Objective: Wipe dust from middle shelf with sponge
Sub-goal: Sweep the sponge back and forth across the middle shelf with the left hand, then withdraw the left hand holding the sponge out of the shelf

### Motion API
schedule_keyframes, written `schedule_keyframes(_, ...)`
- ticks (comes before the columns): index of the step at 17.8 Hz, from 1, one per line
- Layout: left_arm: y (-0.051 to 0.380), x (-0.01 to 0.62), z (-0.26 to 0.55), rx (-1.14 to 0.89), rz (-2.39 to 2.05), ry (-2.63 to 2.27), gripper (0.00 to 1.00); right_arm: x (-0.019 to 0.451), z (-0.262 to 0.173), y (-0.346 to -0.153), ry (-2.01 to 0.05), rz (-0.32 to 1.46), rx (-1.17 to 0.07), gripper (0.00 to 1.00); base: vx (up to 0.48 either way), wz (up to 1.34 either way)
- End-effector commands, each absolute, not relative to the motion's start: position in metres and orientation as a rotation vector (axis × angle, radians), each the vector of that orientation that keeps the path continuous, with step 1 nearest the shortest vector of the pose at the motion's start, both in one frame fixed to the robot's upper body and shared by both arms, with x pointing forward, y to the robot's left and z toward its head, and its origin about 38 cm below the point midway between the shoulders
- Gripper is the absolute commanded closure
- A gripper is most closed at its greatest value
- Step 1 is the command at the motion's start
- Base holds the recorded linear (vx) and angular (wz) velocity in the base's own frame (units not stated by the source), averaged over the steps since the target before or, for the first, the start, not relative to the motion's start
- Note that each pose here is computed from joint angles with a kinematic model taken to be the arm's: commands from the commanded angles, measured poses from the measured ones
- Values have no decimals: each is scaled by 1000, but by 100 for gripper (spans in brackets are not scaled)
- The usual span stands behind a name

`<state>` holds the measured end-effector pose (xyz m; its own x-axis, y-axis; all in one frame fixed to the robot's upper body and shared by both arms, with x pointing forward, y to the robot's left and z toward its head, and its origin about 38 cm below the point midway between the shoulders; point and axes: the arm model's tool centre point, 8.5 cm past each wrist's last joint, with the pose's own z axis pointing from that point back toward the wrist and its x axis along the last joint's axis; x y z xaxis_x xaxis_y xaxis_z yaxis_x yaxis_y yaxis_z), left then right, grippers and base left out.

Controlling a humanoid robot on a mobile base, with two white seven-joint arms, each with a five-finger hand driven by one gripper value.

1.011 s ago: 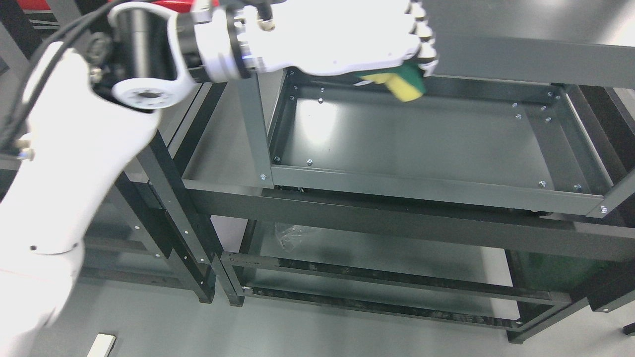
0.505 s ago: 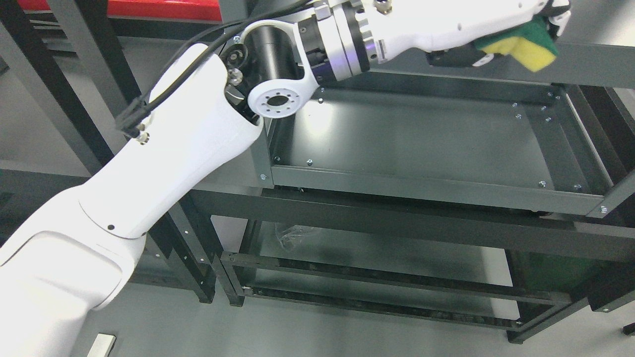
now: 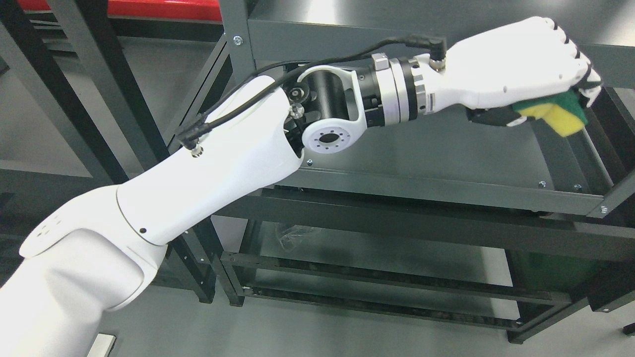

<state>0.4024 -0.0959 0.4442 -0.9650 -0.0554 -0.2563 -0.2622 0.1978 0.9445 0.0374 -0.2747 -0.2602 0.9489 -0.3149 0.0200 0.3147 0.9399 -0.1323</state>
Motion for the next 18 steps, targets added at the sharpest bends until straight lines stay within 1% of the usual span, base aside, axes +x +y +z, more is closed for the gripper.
schedule_keyframes(1, -120, 392, 371, -143, 2051, 2181, 98, 43, -259, -287, -19, -323, -153, 0, 0, 0)
schedule_keyframes(3, -116, 392, 349, -61, 2062, 2265, 98, 43, -259, -287, -19, -321, -154, 0, 0, 0)
schedule_keyframes(6, -97, 398, 313, 74, 2027, 2531, 98, 43, -259, -287, -19, -321, -154, 0, 0, 0)
schedule_keyframes(7, -80, 407, 299, 114, 1978, 2704, 98, 43, -259, -287, -19, -323, -153, 0, 0, 0)
schedule_keyframes(11, -9, 440, 265, 109, 1736, 3207, 98, 43, -259, -287, -19, -323, -153, 0, 0, 0)
schedule_keyframes(13, 29, 442, 240, 174, 1551, 3462, 98, 43, -259, -287, -19, -323, -153, 0, 0, 0)
schedule_keyframes(16, 87, 457, 229, 278, 1125, 3789, 98, 43, -259, -287, -19, -323, -153, 0, 0, 0)
schedule_keyframes(18, 132, 468, 225, 275, 800, 3955, 98, 43, -259, -287, -19, -321, -154, 0, 0, 0)
